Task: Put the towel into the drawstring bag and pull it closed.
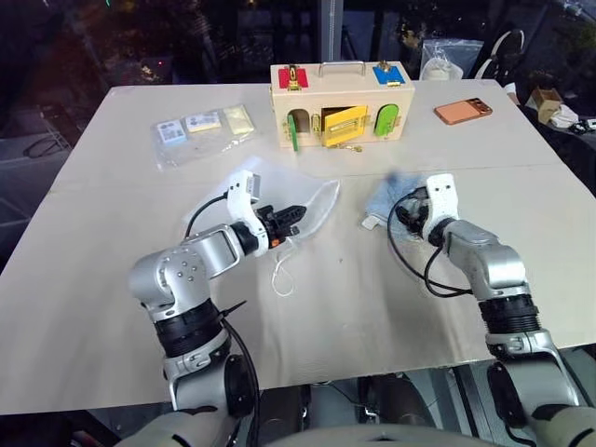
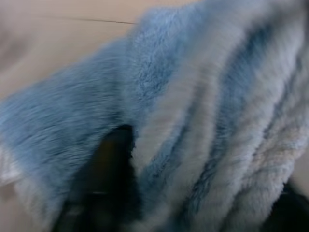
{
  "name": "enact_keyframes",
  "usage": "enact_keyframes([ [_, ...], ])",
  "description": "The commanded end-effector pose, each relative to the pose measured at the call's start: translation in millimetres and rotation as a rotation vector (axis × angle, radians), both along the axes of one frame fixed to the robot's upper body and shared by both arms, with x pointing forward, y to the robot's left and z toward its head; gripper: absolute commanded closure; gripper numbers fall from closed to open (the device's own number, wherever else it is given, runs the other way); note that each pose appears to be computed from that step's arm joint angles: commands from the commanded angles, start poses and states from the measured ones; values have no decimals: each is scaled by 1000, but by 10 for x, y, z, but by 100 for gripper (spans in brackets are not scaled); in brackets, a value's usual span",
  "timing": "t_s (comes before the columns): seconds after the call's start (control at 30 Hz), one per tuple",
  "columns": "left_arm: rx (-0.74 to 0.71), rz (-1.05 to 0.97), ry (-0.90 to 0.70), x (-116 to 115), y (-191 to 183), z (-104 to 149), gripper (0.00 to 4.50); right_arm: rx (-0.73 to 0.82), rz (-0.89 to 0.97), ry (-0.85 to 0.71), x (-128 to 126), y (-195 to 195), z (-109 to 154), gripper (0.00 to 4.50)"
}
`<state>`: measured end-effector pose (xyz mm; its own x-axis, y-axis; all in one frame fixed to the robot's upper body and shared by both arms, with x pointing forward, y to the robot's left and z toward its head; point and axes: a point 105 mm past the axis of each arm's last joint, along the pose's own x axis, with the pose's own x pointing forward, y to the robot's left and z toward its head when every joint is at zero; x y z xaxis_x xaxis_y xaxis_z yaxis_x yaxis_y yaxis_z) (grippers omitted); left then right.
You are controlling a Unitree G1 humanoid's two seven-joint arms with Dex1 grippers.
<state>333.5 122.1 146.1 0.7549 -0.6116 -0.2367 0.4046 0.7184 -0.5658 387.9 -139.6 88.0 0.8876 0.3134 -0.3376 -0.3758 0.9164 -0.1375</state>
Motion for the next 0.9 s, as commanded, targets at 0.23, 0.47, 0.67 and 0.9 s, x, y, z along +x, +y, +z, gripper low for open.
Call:
enact_keyframes([
  [0.23, -80, -17, -30, 16, -86, 144, 450, 483, 378, -229, -530, 494, 692, 447],
  [0.47, -114, -99, -50, -12, -253, 180, 450, 614, 535, -53, -728, 1064, 603, 447],
  [0.67, -186, -176, -127, -122, -351, 406, 450, 379, 451, 94, -522, 1158, 35, 447],
  [0.9, -217, -181, -134, -243, -374, 418, 450, 133, 474, 29, -418, 1126, -140, 447],
])
